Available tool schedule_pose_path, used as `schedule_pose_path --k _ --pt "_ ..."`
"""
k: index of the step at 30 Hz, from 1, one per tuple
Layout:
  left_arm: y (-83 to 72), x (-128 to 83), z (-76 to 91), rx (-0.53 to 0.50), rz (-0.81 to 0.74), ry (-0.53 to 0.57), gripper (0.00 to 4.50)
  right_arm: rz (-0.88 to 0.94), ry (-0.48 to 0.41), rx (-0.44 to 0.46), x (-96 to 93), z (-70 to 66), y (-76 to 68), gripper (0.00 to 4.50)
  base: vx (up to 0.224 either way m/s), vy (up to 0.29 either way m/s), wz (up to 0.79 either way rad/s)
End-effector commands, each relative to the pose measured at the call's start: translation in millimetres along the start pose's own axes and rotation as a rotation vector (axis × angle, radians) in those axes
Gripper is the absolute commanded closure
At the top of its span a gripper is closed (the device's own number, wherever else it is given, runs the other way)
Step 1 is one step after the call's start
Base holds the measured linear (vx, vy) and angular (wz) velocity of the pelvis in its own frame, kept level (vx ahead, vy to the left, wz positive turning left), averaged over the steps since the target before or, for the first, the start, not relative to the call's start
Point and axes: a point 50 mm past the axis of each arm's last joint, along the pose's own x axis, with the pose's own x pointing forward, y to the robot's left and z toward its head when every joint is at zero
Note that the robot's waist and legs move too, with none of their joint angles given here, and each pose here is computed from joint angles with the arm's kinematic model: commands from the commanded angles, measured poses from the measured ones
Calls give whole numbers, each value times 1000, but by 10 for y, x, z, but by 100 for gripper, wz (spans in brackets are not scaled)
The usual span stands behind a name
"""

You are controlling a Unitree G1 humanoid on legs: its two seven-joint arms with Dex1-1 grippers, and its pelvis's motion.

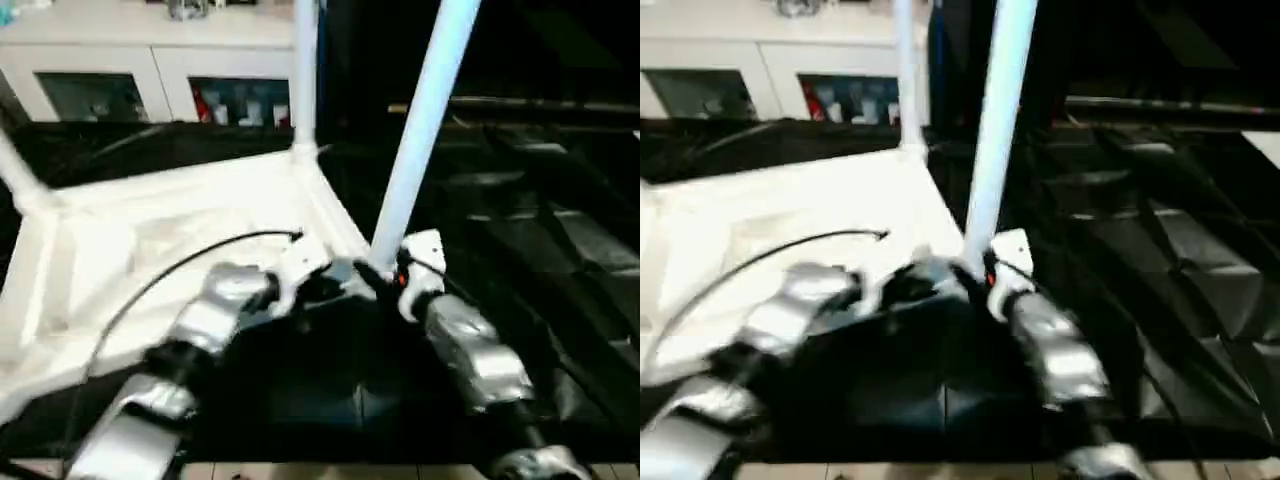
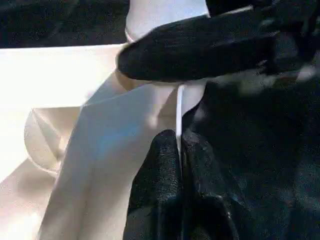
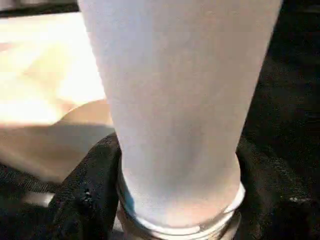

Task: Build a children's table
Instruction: Rotate leg to tighten

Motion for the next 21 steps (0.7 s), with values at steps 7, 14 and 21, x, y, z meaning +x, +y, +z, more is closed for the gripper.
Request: schedule_pose_path --k 7,14,21 --pt "-158 222 63 -27 -1 -20 450 -37 24 -21 92 -30 119 174 0 0 0" --pt "-113 68 -4 5 -68 -40 450 111 -47 -32 -14 109 -61 71 0 0 0" --pt "-97 -284 -171 46 -283 -51 450 588 46 -213 -404 160 -126 57 0 0 0"
